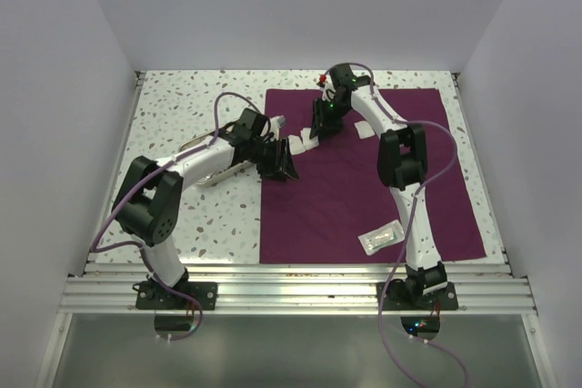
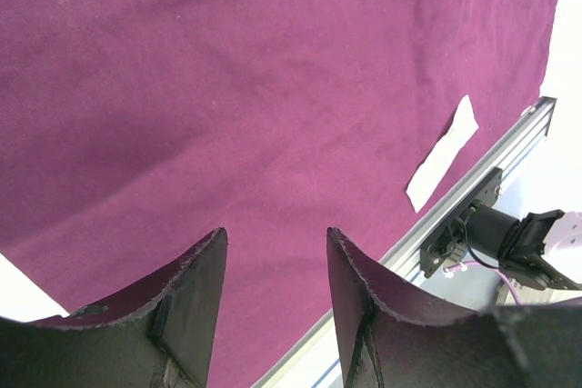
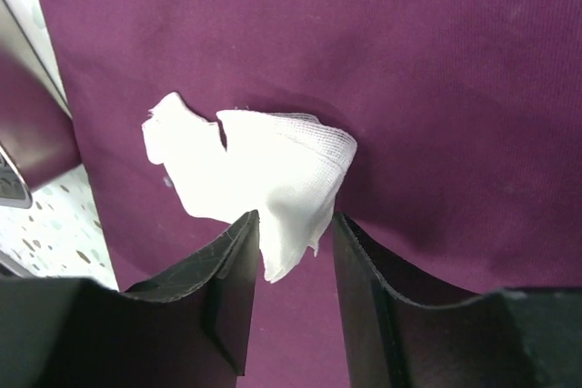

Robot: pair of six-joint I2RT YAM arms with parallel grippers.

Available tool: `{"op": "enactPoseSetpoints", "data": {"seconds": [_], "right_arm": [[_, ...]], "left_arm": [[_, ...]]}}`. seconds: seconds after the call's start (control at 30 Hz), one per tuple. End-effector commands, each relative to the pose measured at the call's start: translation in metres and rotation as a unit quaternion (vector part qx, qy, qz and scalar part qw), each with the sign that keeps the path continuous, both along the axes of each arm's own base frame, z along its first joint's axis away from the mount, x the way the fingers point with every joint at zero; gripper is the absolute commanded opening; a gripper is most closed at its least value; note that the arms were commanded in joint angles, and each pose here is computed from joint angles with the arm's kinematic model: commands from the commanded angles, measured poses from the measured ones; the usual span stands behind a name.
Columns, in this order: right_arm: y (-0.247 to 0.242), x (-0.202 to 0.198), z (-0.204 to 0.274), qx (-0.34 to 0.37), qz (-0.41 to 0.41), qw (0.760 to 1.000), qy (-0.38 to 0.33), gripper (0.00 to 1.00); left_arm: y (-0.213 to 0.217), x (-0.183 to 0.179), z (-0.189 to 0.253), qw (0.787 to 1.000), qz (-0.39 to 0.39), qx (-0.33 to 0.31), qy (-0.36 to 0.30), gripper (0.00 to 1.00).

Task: Prepare the surgical pack

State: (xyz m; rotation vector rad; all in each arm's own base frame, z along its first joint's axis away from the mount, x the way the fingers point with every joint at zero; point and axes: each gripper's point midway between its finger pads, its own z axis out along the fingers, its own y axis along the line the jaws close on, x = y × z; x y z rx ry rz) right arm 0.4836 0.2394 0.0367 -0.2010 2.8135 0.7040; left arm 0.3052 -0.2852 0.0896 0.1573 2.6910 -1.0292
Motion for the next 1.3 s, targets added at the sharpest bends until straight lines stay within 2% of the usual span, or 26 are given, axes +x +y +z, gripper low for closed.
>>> {"op": "enactPoseSetpoints", "data": {"seconds": [0.0,0.33,0.93,1.0,1.1,1.13,1.27], "right_arm": [[-0.006,0.006,0.020,-0.010,0.001,1.000,-0.025,0.42],[0.000,0.003,0.009,-0.001,0.005,1.000,-0.010,0.44],[0.002,-0.007,-0.017,-0.003,-0.002,1.000,0.017,0.37],[0.003,-0.006,-0.016,0.000,-0.005,1.000,0.017,0.33],[0.005,-0.005,-0.013,0.004,-0.005,1.000,0.013,0.22],[0.005,-0.005,-0.011,0.005,-0.006,1.000,0.012,0.16],[0.007,-0.001,-0.004,0.011,-0.009,1.000,0.005,0.08]], "left_arm": [[-0.006,0.005,0.016,0.999,-0.002,-0.027,-0.019,0.52],[-0.007,0.005,0.012,0.999,-0.003,-0.030,-0.014,0.52],[-0.009,0.006,0.011,0.999,-0.008,-0.031,-0.011,0.52],[-0.009,0.006,0.012,0.999,-0.009,-0.032,-0.013,0.52],[-0.009,0.006,0.011,0.999,-0.008,-0.031,-0.012,0.52],[-0.009,0.006,0.011,0.999,-0.007,-0.031,-0.011,0.52],[-0.008,0.007,0.011,0.999,-0.006,-0.031,-0.011,0.52]]}}
